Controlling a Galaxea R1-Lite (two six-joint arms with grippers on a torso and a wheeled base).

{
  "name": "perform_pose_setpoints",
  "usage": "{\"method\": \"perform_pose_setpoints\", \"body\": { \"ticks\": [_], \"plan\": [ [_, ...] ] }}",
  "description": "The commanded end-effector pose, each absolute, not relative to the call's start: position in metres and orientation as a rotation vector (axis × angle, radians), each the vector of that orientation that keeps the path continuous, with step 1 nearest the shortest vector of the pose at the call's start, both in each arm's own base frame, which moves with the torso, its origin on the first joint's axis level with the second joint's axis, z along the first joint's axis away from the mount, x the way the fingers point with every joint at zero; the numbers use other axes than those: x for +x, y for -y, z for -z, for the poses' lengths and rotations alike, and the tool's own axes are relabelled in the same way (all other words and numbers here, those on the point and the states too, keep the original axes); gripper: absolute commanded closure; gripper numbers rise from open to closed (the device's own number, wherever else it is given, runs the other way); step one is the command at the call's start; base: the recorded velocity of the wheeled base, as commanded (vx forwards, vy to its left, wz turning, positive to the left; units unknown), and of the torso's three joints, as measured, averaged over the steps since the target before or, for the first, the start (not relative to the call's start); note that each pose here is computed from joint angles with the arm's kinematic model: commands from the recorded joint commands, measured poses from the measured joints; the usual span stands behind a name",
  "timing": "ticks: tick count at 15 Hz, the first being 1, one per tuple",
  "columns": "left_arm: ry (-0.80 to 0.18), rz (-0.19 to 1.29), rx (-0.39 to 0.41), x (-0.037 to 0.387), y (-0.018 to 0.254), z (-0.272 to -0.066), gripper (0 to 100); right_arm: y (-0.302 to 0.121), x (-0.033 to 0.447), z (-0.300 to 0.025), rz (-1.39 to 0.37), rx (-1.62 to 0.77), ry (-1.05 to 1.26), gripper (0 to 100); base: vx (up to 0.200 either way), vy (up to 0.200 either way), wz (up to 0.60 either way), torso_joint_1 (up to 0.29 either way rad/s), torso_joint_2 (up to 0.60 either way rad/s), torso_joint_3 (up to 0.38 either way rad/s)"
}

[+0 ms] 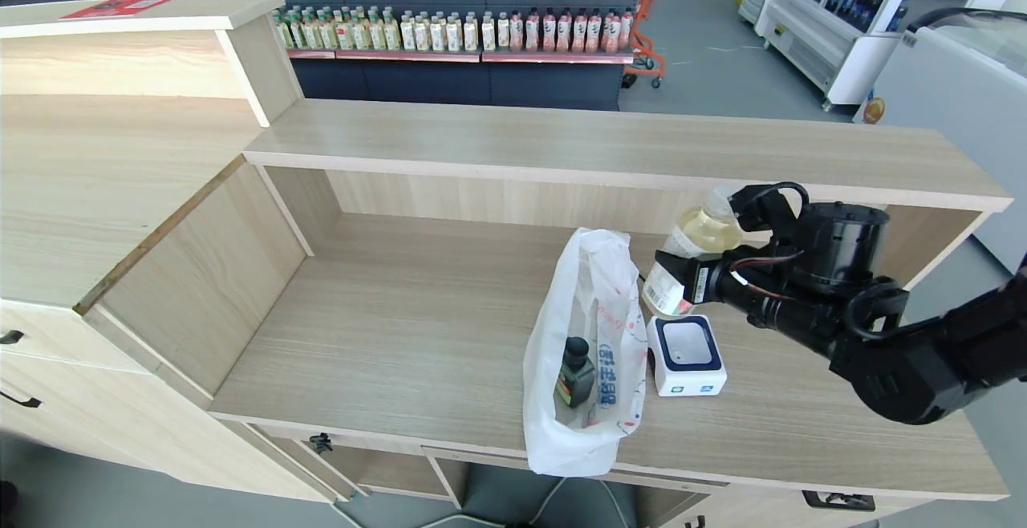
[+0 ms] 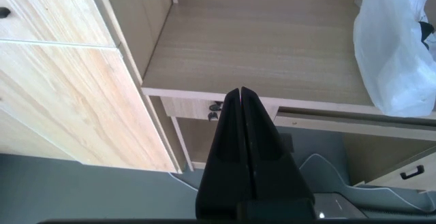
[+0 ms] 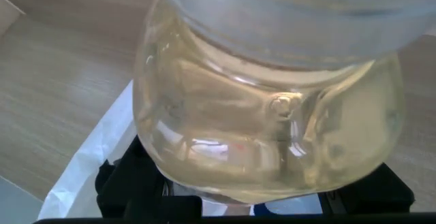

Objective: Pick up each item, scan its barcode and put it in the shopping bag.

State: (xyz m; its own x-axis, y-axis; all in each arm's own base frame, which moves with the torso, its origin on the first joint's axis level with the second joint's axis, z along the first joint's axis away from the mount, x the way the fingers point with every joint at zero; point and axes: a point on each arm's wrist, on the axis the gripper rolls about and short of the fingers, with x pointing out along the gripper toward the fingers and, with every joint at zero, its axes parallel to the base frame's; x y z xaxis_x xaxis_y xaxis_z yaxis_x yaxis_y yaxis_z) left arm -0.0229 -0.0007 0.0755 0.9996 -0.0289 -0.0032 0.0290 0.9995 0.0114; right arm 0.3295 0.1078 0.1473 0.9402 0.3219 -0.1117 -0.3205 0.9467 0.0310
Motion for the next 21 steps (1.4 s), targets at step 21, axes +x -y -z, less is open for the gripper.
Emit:
{"method": "perform_pose_setpoints", "body": {
  "ticks": [21],
  "plan": [
    [-0.003,0.029,0.012,-0.023,0.001,-0.075,100,-0.183,0.428,-0.036,-0.462,-0.200,-0.042,100,0.000,0.000,0.00,0.000,0.00,0.000]
  ]
}}
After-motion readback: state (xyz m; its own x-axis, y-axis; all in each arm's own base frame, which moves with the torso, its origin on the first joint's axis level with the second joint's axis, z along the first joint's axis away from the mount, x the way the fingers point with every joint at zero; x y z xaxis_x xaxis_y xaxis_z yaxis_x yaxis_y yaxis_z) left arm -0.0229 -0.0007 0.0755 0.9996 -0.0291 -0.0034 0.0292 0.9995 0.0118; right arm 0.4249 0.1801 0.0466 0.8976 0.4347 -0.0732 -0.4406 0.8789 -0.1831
